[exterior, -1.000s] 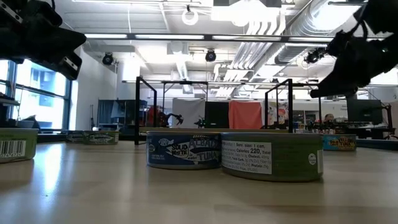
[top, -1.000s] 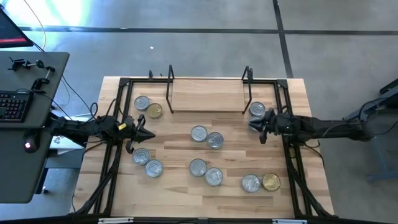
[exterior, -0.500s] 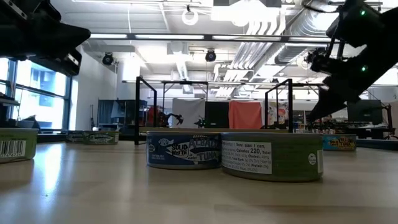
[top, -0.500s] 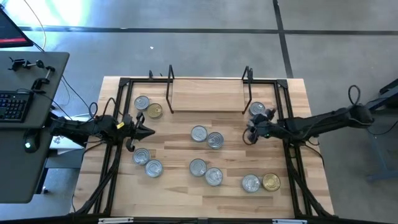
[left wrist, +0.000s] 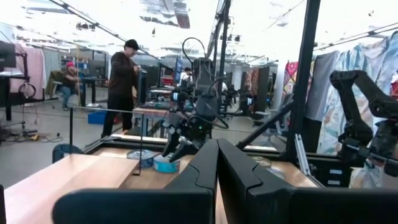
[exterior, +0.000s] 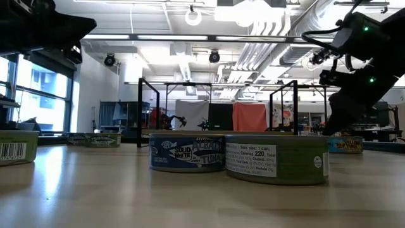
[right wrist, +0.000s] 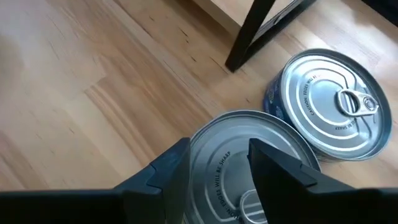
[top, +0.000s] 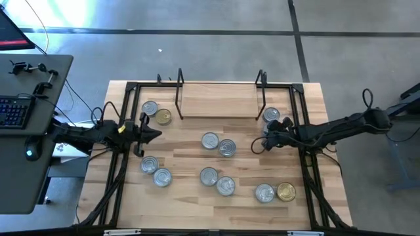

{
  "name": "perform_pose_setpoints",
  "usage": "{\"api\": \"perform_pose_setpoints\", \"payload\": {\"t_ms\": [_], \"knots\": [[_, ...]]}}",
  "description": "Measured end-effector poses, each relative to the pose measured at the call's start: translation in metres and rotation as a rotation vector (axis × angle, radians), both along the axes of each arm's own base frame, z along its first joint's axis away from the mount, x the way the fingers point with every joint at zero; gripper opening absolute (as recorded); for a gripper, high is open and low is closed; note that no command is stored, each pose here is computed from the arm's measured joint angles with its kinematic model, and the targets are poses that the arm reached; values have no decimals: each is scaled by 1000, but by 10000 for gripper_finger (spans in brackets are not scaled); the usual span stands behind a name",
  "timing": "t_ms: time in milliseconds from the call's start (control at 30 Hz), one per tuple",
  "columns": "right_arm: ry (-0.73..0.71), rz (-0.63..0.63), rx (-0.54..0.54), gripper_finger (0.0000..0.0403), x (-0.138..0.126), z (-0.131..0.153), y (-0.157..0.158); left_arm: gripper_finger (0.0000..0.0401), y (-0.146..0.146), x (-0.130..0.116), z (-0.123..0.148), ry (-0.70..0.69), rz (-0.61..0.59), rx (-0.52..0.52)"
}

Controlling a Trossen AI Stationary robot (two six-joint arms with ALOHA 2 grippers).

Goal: Stack canned seafood by type on shelf
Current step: Put the yellow-blue tuna can on the shelf

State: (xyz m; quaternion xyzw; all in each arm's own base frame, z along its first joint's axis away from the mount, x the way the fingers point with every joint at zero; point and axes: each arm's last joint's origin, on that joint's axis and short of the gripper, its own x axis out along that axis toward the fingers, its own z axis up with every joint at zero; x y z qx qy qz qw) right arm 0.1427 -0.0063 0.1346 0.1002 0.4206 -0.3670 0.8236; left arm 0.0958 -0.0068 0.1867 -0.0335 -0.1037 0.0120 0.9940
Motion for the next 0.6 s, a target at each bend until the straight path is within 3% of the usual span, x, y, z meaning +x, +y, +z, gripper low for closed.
{"api": "perform_pose_setpoints", "payload": {"t_ms": [267,600], "knots": [[-13,69,69,158,8,-3,4,1,-1,6,-1,23,3,16],[-271,246,193,158,29,8,21,1,-2,14,0,24,6,32]]}}
